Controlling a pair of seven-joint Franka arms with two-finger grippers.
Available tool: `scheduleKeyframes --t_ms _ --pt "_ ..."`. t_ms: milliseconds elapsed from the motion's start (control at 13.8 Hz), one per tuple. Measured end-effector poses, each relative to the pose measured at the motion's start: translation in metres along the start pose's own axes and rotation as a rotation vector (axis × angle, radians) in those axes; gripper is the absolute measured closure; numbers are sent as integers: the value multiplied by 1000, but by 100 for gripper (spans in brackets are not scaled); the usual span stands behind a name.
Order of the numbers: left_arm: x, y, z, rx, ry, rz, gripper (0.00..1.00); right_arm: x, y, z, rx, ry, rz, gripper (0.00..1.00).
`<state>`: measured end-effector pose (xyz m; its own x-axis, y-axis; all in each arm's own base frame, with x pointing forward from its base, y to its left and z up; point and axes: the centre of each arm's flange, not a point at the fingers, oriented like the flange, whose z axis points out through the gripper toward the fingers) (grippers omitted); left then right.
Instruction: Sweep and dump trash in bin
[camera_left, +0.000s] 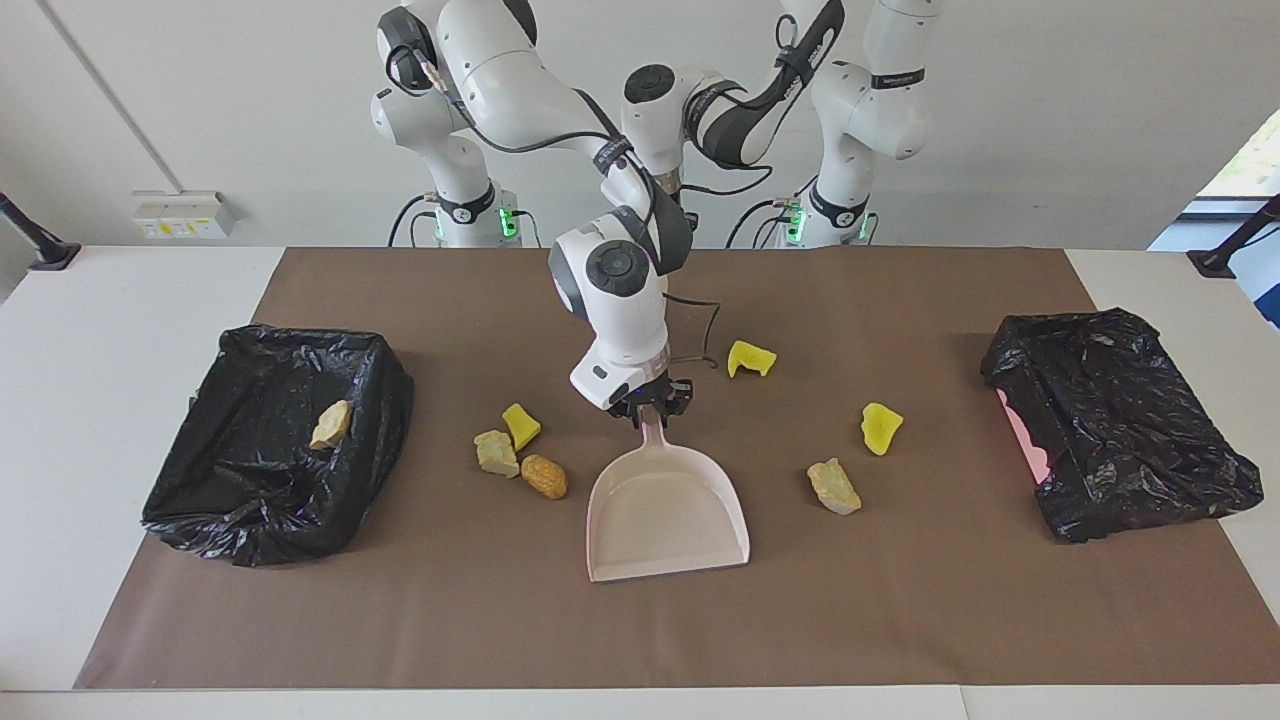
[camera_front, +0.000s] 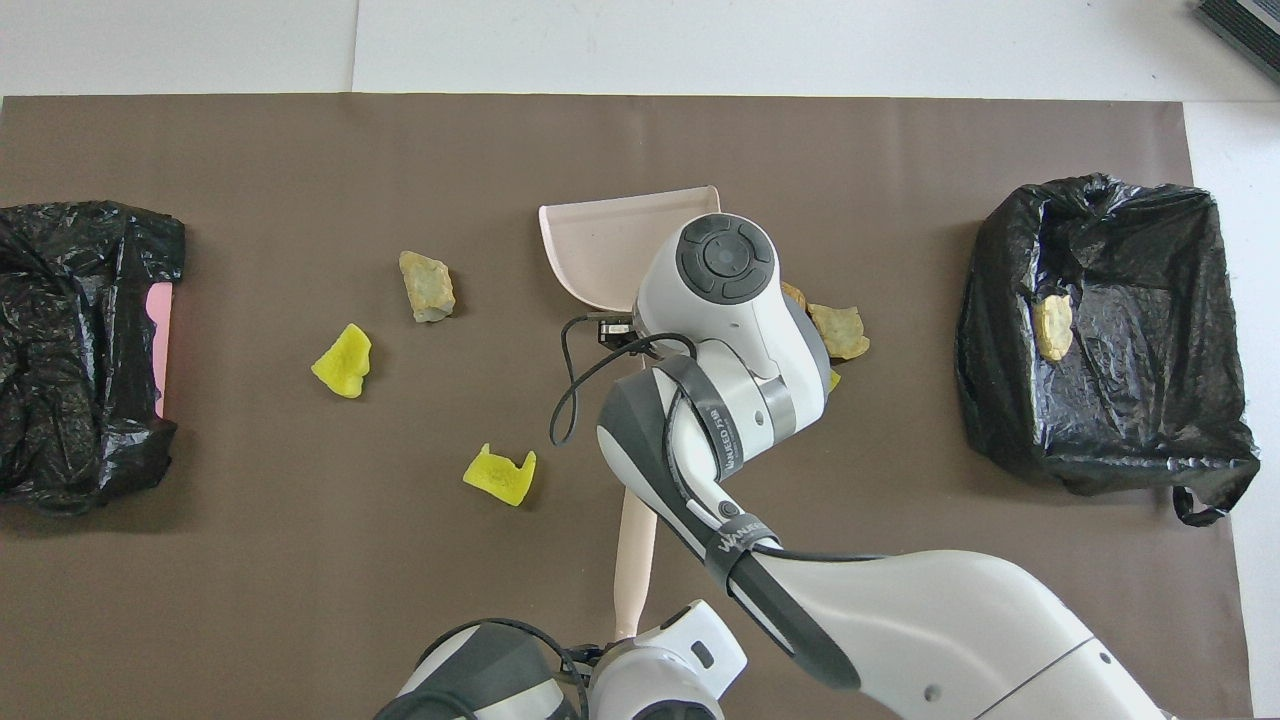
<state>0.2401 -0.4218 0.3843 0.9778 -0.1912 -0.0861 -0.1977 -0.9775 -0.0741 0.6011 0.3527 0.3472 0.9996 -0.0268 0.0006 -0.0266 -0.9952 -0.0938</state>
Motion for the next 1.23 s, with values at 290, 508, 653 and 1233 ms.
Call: scheduleKeyframes --t_ms 290,508,653,1233 --pt "30 -47 -21 -1 -13 -108 74 4 21 -46 -37 7 -146 67" --pt "57 -99 -34 3 -33 -134 74 17 85 -102 -45 -26 -394 67" --pt "74 -133 -38 15 -36 -145 74 21 142 -136 -44 -70 -510 67" --pt "154 -333 -14 28 -7 -156 74 -13 151 -103 -26 -204 -1011 67"
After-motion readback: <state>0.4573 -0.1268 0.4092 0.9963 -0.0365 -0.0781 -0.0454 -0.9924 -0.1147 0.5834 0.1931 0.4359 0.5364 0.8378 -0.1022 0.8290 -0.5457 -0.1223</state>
